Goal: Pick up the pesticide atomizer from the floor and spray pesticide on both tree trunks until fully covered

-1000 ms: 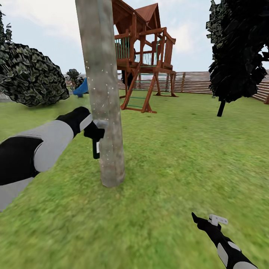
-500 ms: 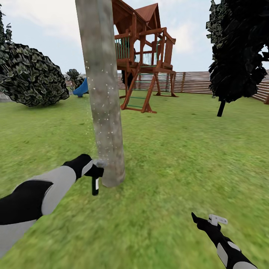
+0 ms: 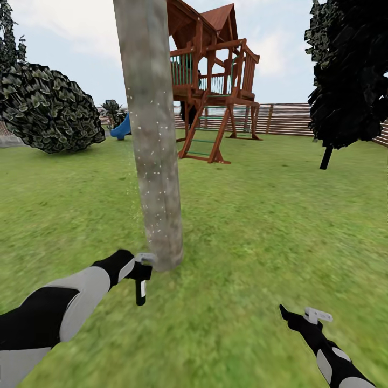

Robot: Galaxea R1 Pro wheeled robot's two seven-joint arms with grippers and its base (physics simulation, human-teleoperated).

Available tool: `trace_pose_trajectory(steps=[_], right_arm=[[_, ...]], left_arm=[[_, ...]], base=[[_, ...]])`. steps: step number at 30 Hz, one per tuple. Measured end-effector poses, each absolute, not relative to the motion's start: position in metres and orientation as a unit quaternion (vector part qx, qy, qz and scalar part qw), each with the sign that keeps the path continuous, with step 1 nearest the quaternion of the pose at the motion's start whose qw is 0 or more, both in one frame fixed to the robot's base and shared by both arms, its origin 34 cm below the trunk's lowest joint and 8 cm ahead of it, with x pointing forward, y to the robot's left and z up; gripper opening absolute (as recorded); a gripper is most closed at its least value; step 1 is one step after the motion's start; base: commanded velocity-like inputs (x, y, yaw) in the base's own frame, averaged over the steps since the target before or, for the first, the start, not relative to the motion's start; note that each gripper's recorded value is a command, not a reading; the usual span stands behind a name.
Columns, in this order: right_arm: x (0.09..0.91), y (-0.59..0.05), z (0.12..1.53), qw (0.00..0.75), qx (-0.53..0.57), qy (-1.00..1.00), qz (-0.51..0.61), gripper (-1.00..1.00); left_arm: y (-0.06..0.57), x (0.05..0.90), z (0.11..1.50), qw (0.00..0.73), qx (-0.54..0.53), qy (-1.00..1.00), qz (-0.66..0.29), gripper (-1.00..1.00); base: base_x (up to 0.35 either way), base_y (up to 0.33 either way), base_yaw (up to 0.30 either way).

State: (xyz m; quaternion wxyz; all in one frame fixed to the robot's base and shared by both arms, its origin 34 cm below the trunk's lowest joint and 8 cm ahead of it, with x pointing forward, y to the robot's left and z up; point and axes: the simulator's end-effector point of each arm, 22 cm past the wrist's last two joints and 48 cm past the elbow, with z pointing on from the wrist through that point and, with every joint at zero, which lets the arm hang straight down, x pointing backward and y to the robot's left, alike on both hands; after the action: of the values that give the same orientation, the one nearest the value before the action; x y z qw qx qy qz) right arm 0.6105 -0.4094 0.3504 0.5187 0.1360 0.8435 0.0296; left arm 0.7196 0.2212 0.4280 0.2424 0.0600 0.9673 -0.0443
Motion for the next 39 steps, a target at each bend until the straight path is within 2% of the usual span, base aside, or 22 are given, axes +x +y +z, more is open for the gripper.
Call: trace_pose_trajectory(steps=[5, 10, 12, 17, 24, 32, 39], right_arm=[[0.611, -0.41, 0.351, 0.52, 0.136, 0.843, 0.029, 1.0], [0.611, -0.411, 0.352, 0.521, 0.136, 0.842, 0.028, 1.0], [0.611, -0.411, 0.352, 0.521, 0.136, 0.842, 0.028, 1.0], [0.611, -0.411, 0.351, 0.52, 0.136, 0.843, 0.028, 1.0], [0.61, -0.411, 0.35, 0.52, 0.136, 0.843, 0.028, 1.0], [0.61, -0.412, 0.35, 0.52, 0.136, 0.843, 0.027, 1.0], [0.61, -0.413, 0.35, 0.519, 0.134, 0.844, 0.025, 1.0]], left_arm=[[0.219, 0.706, 0.412, 0.229, 0.061, 0.97, -0.045, -1.0], [0.219, 0.693, 0.397, 0.218, 0.061, 0.973, -0.046, -1.0], [0.219, 0.672, 0.375, 0.2, 0.061, 0.977, -0.046, -1.0], [0.218, 0.677, 0.378, 0.207, 0.061, 0.975, -0.048, -1.0], [0.199, 0.732, 0.435, 0.29, 0.072, 0.953, -0.056, -1.0], [0.182, 0.733, 0.439, 0.294, 0.082, 0.95, -0.063, -1.0], [0.184, 0.734, 0.438, 0.294, 0.082, 0.951, -0.057, -1.0]], base=[[-0.031, 0.0, 0.0], [-0.281, -0.022, 0.009], [-0.284, -0.161, 0.17], [-0.182, -0.257, 0.212], [-0.008, -0.072, 0.066], [0.078, -0.281, 0.26], [0.099, -0.323, 0.037]])
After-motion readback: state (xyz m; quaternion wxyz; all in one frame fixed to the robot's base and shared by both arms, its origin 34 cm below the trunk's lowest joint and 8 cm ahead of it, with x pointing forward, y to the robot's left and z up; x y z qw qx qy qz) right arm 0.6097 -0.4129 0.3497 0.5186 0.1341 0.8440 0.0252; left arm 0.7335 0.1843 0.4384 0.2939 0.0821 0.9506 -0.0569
